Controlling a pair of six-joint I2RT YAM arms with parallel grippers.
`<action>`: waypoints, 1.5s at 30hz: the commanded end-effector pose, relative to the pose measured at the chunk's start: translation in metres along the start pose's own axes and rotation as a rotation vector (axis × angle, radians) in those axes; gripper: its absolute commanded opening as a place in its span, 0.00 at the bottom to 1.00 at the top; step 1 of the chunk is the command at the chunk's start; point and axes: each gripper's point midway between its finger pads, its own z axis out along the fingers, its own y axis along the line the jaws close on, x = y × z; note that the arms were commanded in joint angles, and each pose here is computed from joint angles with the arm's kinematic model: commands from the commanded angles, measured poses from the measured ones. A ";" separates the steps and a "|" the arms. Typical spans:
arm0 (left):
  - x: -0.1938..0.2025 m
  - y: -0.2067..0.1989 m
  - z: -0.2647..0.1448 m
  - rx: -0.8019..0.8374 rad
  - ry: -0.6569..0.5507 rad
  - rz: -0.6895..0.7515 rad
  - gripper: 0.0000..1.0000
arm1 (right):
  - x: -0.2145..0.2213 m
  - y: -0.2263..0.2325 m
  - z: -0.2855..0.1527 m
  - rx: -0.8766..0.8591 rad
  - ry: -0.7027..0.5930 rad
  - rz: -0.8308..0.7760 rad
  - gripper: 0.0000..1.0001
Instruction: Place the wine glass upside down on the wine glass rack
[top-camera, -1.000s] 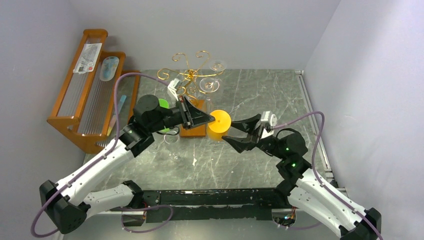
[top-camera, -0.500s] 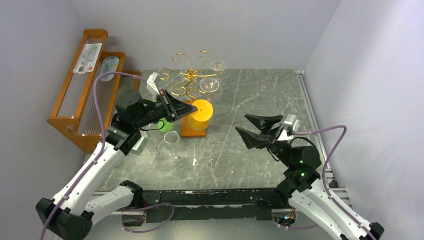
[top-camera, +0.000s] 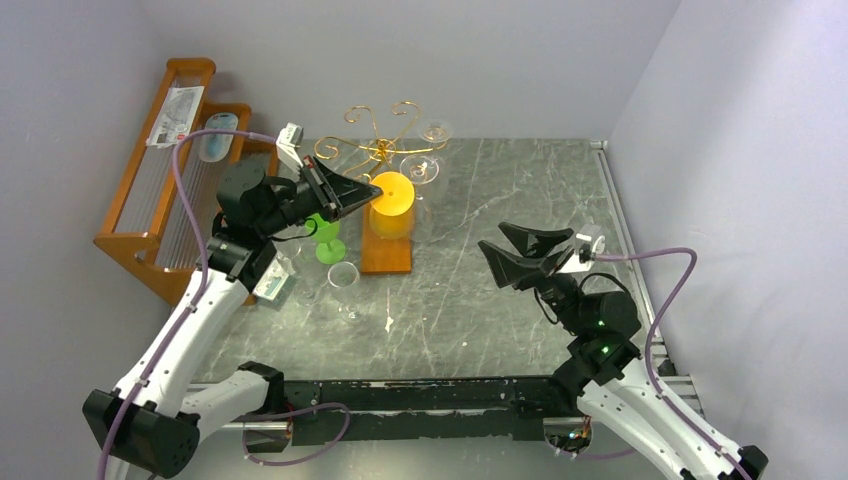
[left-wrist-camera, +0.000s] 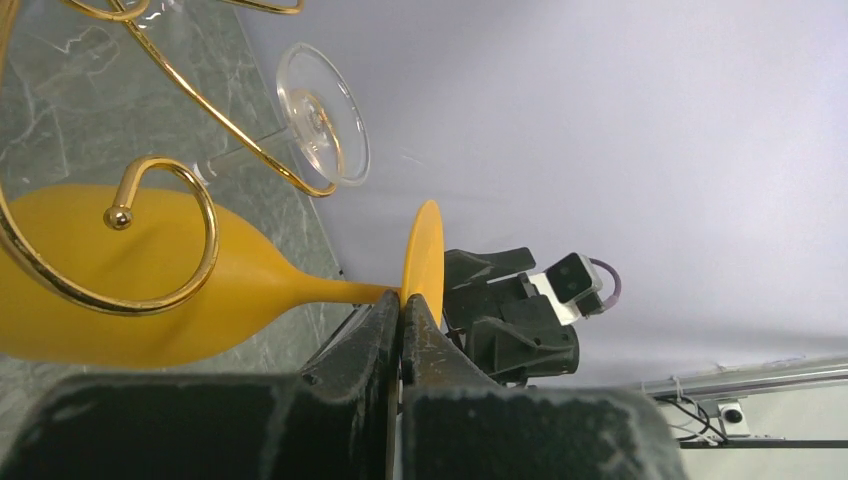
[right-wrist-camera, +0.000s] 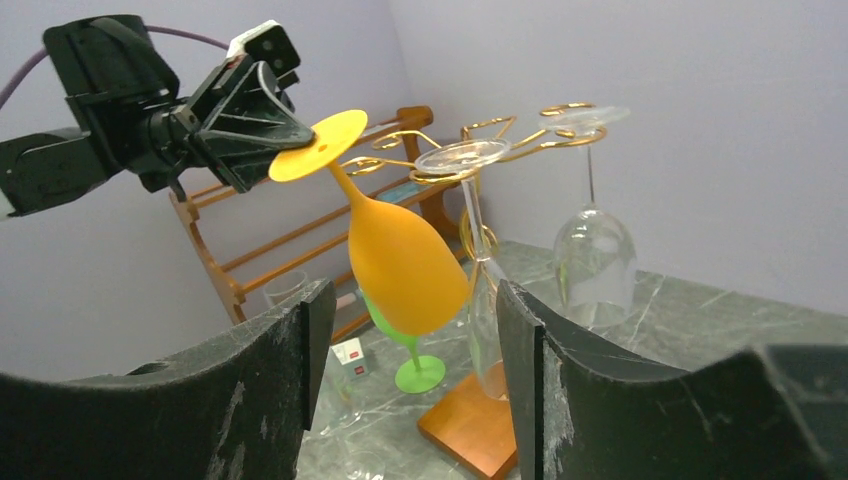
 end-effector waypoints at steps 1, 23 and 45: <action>-0.008 -0.019 0.001 0.066 -0.003 0.003 0.05 | -0.005 -0.010 0.002 0.067 -0.019 0.027 0.63; -0.053 0.019 0.008 -0.170 -0.217 0.027 0.05 | -0.004 -0.014 0.000 0.105 -0.005 0.061 0.63; -0.086 0.033 -0.023 -0.340 -0.438 0.122 0.05 | 0.003 -0.011 0.005 0.086 0.018 0.087 0.63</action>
